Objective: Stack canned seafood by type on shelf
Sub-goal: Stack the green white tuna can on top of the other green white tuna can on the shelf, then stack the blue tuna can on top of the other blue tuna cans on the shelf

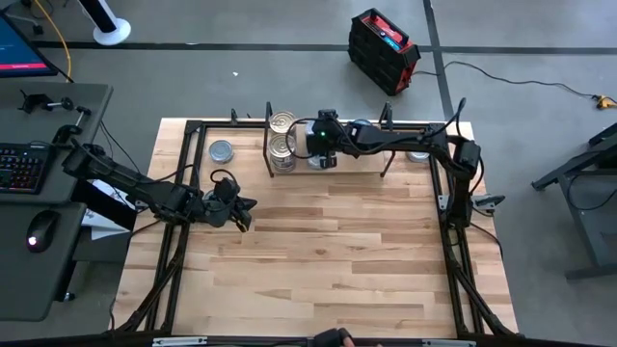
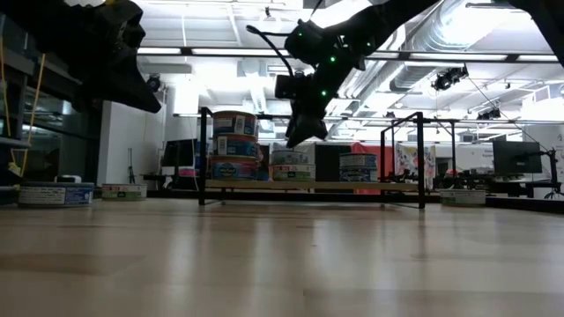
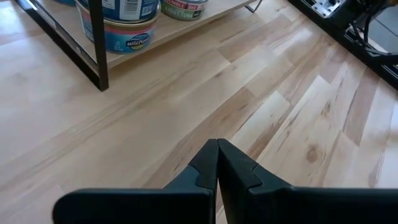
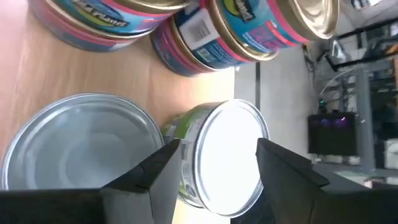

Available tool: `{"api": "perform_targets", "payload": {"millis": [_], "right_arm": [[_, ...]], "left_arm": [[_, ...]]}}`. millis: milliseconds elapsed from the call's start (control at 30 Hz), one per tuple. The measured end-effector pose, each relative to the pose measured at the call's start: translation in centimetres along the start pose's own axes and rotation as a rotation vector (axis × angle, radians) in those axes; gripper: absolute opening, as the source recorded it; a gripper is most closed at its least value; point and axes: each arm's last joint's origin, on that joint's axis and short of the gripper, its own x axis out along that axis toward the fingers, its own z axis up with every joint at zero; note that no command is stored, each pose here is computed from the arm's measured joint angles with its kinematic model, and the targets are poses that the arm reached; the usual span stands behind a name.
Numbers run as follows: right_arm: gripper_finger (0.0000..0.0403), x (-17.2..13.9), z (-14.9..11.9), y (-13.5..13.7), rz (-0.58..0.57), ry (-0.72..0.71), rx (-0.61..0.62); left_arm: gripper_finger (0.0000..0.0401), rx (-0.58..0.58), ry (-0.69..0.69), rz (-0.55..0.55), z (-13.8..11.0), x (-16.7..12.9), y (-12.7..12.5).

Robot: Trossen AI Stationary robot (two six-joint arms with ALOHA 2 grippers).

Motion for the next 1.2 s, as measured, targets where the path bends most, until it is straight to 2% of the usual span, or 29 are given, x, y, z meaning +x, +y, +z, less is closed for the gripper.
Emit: {"api": "perform_targets", "payload": {"millis": [233, 467, 600, 667, 767, 867, 933, 1033, 1100, 1200], "right_arm": [[0.0197, -0.4, -0.1, -0.6, 0.031, 0.040, 0.038], [0.0197, -1.9, 1.0, -2.0, 0.065, 0.048, 0.081], [0.0197, -3.6, 1.7, -3.3, 0.174, 0.011, 0.187], [0.0197, -4.3, 1.8, -3.8, 0.257, -0.011, 0.276], [0.0187, -5.1, 1.6, -3.6, 0.418, -0.028, 0.401], [0.0148, -5.5, 0.7, -2.4, 0.559, 0.030, 0.437], [0.0104, -5.5, -0.2, -0.9, 0.652, 0.077, 0.437], [0.0025, -6.2, -1.8, 1.5, 0.784, 0.102, 0.483], [0.0012, -6.8, -2.8, 3.0, 0.839, 0.093, 0.544], [0.0006, -7.6, -4.4, 5.5, 0.841, 0.086, 0.637]], "left_arm": [[0.0000, 0.000, 0.007, -0.001, 0.0, 0.0, 0.0], [0.0000, 0.007, 0.014, -0.006, -0.1, 0.0, 0.0], [0.0000, 0.053, 0.068, -0.141, 1.6, -2.1, -1.5], [0.0000, 0.096, 0.075, -0.170, 2.8, -3.7, -2.1], [0.0000, 0.170, 0.123, -0.128, 3.8, -5.3, -2.1], [0.0000, 0.175, 0.200, -0.018, 3.8, -5.9, -1.2], [0.0000, 0.113, 0.239, 0.059, 3.4, -5.9, -0.5], [0.0000, -0.047, 0.285, 0.217, 3.1, -5.8, 0.7], [0.0000, -0.136, 0.323, 0.316, 3.0, -5.4, 1.4], [0.0000, -0.182, 0.391, 0.415, 3.0, -4.3, 1.6]]}}
